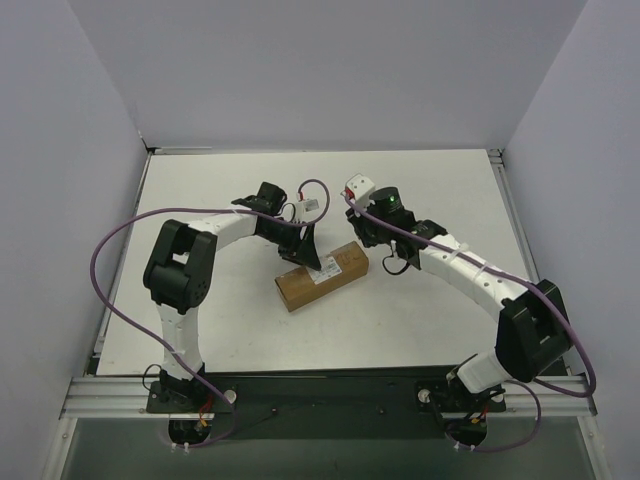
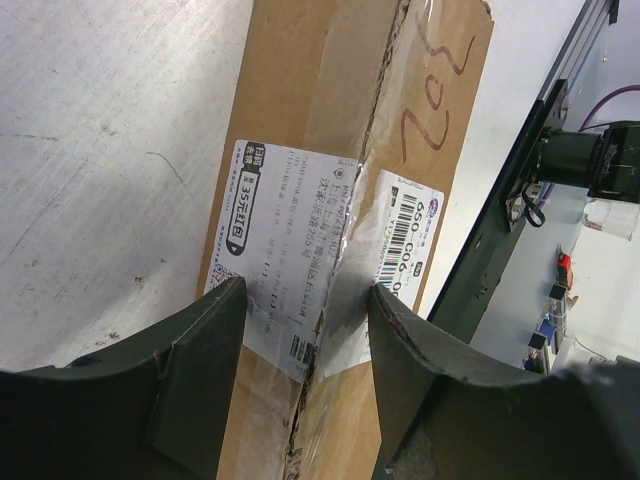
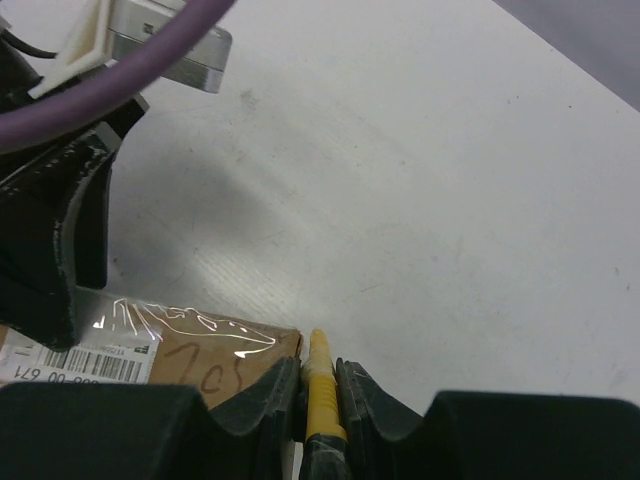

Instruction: Unpack the express box

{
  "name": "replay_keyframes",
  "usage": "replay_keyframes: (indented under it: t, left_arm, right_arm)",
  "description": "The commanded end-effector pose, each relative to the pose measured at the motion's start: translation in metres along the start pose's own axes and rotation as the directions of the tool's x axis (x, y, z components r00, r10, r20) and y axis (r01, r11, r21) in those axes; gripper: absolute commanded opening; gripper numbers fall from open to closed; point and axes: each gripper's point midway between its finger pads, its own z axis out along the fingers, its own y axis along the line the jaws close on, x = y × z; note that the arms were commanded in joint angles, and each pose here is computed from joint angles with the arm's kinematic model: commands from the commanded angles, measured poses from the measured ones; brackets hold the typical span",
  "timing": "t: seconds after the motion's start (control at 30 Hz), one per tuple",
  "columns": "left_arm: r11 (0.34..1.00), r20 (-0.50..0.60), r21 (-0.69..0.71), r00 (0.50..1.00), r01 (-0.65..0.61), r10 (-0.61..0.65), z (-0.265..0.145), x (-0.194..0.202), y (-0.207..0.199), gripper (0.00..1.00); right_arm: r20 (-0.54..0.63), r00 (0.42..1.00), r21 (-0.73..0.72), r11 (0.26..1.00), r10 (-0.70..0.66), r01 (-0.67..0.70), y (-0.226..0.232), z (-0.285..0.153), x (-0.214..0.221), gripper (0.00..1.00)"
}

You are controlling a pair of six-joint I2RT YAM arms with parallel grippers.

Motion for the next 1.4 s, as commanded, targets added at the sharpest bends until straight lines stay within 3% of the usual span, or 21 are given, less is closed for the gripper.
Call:
replay_keyframes:
  t: [0.0, 0.3, 0.73, 1.37]
  left_arm:
    - [0.994, -0.043, -0.105, 0.999, 0.011, -0.015, 0.007, 0.017, 0.025, 0.59]
    - [0.995, -0.046, -0.1, 0.999, 0.017, -0.022, 0.009, 0.017, 0.026, 0.59]
    - [0.995, -0.049, -0.095, 0.998, 0.02, -0.025, 0.011, 0.016, 0.026, 0.58]
    - [0.982, -0.057, -0.18, 0.997, 0.048, -0.059, 0.013, 0.019, 0.042, 0.53]
  right_arm:
    - [0.047, 0.999, 0.003, 1.0, 0.002, -0.002, -0.01, 0.001, -0.021, 0.0]
    - [0.04, 0.998, -0.058, 0.997, 0.054, -0.051, 0.002, 0.0, -0.019, 0.0]
    - [0.019, 1.0, -0.06, 0.998, 0.018, -0.017, 0.002, 0.008, -0.014, 0.0]
    - [-0.144, 0.989, -0.067, 0.997, 0.032, -0.042, 0.015, -0.022, 0.018, 0.0]
